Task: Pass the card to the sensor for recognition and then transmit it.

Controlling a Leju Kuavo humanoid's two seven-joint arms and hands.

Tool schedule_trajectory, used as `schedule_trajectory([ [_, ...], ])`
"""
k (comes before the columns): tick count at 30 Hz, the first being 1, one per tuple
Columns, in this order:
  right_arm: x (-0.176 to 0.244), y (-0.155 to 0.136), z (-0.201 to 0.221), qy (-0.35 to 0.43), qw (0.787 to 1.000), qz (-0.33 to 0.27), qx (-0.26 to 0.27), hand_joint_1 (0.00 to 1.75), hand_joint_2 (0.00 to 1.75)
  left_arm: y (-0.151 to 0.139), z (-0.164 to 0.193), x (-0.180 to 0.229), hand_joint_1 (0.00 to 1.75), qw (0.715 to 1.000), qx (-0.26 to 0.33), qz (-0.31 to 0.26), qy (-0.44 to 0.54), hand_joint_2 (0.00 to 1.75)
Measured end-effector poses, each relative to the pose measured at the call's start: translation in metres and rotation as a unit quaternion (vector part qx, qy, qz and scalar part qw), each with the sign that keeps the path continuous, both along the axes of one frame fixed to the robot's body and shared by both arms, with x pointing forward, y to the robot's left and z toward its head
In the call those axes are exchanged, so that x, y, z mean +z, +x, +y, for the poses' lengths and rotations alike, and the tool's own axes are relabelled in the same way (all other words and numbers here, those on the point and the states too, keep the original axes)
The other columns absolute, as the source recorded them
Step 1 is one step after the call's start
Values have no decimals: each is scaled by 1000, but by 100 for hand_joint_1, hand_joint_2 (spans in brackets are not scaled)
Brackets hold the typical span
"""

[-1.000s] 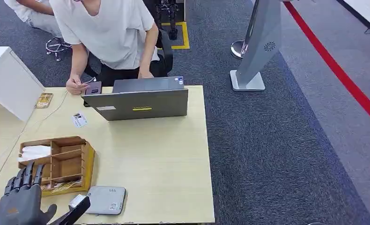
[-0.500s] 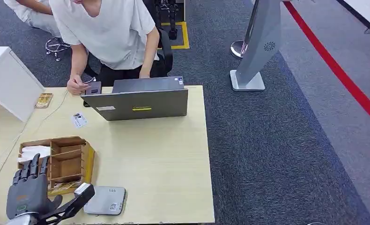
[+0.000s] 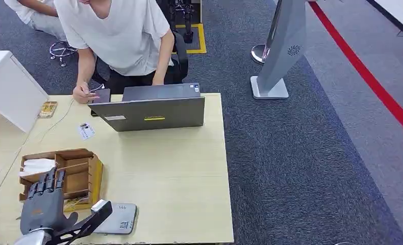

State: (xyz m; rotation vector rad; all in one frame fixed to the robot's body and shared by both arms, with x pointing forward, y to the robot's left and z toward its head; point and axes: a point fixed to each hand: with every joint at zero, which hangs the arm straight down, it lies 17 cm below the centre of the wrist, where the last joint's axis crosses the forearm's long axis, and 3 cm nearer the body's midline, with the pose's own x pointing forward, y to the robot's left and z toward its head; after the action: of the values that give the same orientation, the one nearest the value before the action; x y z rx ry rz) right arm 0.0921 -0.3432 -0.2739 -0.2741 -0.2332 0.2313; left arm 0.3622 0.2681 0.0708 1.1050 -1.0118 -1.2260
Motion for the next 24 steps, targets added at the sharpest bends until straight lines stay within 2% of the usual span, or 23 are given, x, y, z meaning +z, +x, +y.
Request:
schedule_trajectory([
  [24, 0, 1, 1, 1, 1000, -1, 1, 0, 175, 2, -1, -8, 0, 1000, 13, -3, 5, 175],
])
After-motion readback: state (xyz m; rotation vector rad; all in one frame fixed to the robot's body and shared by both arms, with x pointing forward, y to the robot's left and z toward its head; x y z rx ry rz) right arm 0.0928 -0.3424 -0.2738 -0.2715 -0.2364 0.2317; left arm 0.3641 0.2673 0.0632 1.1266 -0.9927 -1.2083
